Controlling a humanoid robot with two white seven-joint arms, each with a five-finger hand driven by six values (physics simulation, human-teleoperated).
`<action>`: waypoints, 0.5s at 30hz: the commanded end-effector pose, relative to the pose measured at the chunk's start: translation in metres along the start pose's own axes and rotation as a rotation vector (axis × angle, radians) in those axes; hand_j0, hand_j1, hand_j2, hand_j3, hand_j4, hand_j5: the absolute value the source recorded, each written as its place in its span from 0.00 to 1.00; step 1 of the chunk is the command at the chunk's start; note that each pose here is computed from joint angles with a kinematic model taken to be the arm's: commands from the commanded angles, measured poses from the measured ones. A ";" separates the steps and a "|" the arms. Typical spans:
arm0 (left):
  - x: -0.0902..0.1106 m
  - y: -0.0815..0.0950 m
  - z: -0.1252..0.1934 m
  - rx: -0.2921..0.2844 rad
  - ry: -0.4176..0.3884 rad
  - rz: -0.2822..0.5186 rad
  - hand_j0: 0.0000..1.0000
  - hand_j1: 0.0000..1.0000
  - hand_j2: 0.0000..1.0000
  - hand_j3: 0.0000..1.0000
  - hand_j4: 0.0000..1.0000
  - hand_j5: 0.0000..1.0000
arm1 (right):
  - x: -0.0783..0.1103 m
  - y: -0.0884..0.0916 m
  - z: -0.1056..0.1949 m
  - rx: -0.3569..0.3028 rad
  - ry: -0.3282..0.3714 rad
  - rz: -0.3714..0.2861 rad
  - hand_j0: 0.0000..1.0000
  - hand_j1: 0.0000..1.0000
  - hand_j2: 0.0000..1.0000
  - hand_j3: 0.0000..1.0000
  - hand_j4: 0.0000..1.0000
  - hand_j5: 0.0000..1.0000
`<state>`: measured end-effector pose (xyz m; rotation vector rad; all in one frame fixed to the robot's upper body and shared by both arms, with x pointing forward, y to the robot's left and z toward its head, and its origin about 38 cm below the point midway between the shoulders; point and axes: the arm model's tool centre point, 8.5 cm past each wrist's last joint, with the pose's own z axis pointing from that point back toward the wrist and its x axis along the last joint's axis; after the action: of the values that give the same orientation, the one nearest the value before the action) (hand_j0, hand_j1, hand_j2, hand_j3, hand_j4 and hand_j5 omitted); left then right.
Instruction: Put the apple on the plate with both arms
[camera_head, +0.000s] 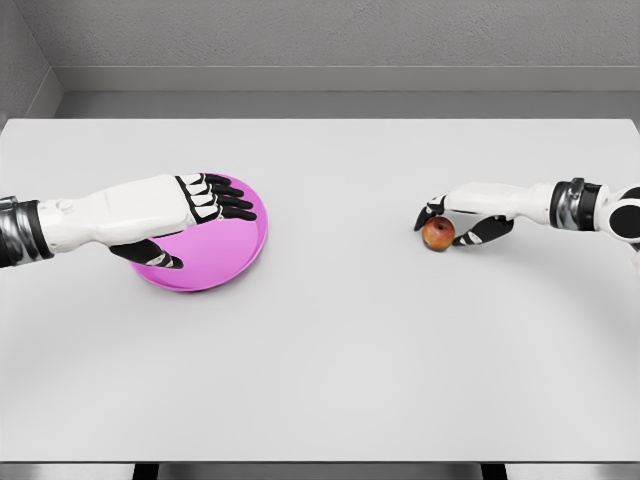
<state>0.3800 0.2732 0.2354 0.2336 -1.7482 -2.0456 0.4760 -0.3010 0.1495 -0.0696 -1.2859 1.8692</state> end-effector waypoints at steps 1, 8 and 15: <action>0.000 0.000 0.000 0.004 0.001 0.006 1.00 1.00 1.00 1.00 1.00 1.00 | 0.000 -0.001 0.001 -0.008 -0.001 -0.008 0.62 0.62 0.62 0.62 0.62 0.62; 0.000 0.000 0.000 0.004 0.001 0.006 1.00 1.00 1.00 1.00 1.00 1.00 | 0.005 -0.004 0.000 -0.052 -0.049 -0.068 0.63 0.63 0.63 0.63 0.63 0.63; 0.000 0.001 0.000 0.005 0.001 0.005 1.00 1.00 1.00 1.00 1.00 1.00 | 0.076 0.011 -0.044 0.029 -0.293 -0.048 0.64 0.64 0.64 0.64 0.64 0.64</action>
<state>0.3801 0.2733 0.2355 0.2346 -1.7478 -2.0460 0.4534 -0.2428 0.1522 0.1735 -1.4185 1.8790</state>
